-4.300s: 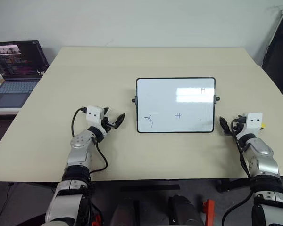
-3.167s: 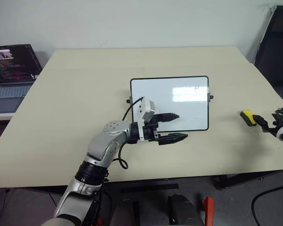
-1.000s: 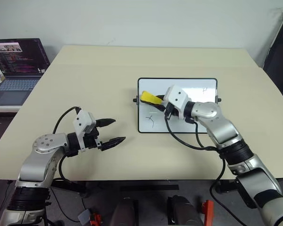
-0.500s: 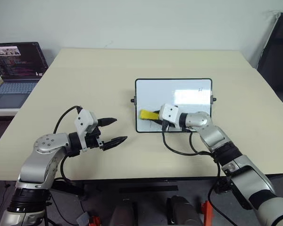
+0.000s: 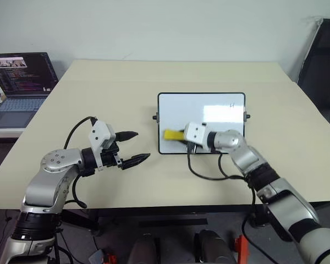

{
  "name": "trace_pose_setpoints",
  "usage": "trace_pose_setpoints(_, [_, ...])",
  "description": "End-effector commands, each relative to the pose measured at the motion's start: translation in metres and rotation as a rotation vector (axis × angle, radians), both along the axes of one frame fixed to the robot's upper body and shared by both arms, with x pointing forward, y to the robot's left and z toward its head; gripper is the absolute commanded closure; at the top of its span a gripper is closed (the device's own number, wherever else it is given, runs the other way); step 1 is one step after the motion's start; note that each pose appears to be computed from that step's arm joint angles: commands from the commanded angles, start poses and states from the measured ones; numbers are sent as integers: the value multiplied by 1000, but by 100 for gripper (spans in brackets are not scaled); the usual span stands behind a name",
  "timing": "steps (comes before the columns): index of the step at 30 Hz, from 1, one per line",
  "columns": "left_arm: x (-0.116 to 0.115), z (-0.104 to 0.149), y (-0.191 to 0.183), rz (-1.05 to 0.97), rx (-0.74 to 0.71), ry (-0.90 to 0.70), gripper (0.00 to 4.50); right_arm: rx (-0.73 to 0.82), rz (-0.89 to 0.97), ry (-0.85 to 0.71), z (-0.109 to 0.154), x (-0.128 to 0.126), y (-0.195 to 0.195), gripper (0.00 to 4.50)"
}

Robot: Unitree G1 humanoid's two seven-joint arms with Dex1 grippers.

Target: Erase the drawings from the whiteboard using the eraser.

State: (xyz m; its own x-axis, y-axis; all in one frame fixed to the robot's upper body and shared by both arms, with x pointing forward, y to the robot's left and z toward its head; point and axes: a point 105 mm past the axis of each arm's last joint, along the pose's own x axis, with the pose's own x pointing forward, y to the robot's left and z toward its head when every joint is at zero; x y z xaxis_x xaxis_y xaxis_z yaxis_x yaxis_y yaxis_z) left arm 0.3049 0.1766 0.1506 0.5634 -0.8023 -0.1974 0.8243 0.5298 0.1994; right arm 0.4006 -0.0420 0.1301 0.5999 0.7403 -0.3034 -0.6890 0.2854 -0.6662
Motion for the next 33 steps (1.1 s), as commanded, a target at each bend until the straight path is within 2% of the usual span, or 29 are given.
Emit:
trace_pose_setpoints(1, [2,8,-4,-21,2,-36,0,-18,-165,-11,-8,17,-38,352])
trace_pose_setpoints(6, [5,10,-7,-29,-2,-42,0,-33,-50,63,-26,-6,-27,352])
trace_pose_setpoints(12, [8,8,-8,-40,-4,-38,0,-139,92,247,-72,-54,-22,352])
trace_pose_setpoints(14, [9,7,-10,-49,-7,-36,0,-136,85,242,-73,-58,-25,352])
trace_pose_setpoints(17, [13,7,-13,-57,-12,-39,0,-53,39,202,-50,-52,-30,353])
trace_pose_setpoints(20, [18,10,-14,-69,-17,-47,0,229,19,173,22,-47,-31,353])
trace_pose_setpoints(21, [19,11,-14,-70,-19,-50,0,282,23,177,35,-48,-31,353])
trace_pose_setpoints(23, [25,20,-6,-56,-29,-75,0,352,80,191,85,-68,-54,353])
trace_pose_setpoints(25, [29,33,-1,-49,-52,-103,0,332,88,183,110,-87,-80,353])
trace_pose_setpoints(30, [30,54,4,-63,-57,-148,0,244,-168,116,125,-95,-157,353])
trace_pose_setpoints(33, [28,57,2,-89,-40,-152,0,125,-357,153,107,-101,-212,353])
